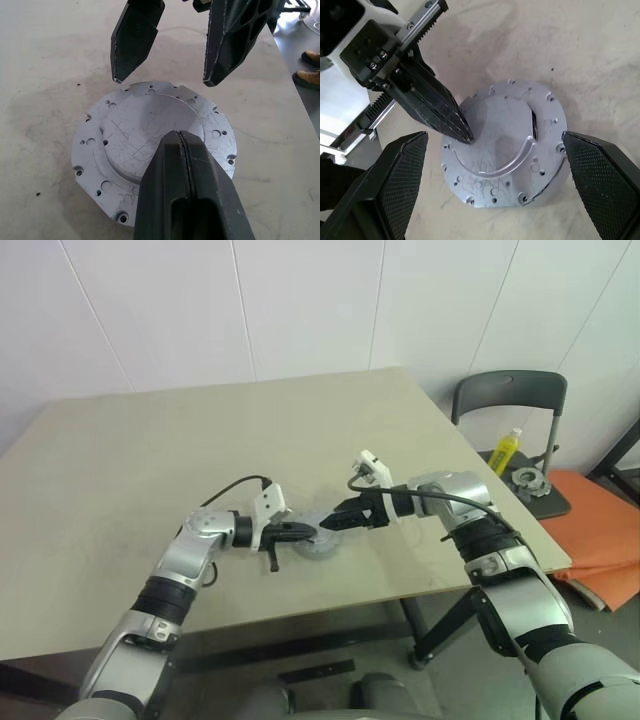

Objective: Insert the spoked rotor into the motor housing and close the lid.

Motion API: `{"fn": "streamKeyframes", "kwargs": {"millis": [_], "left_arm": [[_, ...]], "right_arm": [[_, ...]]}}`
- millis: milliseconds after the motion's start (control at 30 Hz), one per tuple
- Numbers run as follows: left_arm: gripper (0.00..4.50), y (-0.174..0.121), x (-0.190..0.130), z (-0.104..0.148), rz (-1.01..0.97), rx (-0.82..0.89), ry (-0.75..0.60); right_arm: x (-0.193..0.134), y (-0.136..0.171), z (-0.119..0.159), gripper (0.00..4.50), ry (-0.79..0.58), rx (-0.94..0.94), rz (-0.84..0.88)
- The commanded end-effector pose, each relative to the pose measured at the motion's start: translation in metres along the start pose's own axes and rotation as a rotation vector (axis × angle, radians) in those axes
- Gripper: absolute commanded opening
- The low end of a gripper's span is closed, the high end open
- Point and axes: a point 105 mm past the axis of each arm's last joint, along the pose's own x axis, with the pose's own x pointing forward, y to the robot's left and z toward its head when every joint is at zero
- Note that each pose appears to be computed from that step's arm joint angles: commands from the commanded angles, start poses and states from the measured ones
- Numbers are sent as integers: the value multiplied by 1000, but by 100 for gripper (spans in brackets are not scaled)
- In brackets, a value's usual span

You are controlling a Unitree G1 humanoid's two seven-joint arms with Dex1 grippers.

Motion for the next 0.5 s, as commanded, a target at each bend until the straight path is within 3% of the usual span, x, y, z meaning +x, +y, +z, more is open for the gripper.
{"fn": "streamKeyframes", "kwargs": {"millis": [33,500], "left_arm": [[0,-11,4,-30,-42,-34,124],[0,-13,5,-31,-45,-29,119]], "right_arm": [[-3,8,7,449,-2,-18,10],[-4,10,-42,449,174,89,-42]]}}
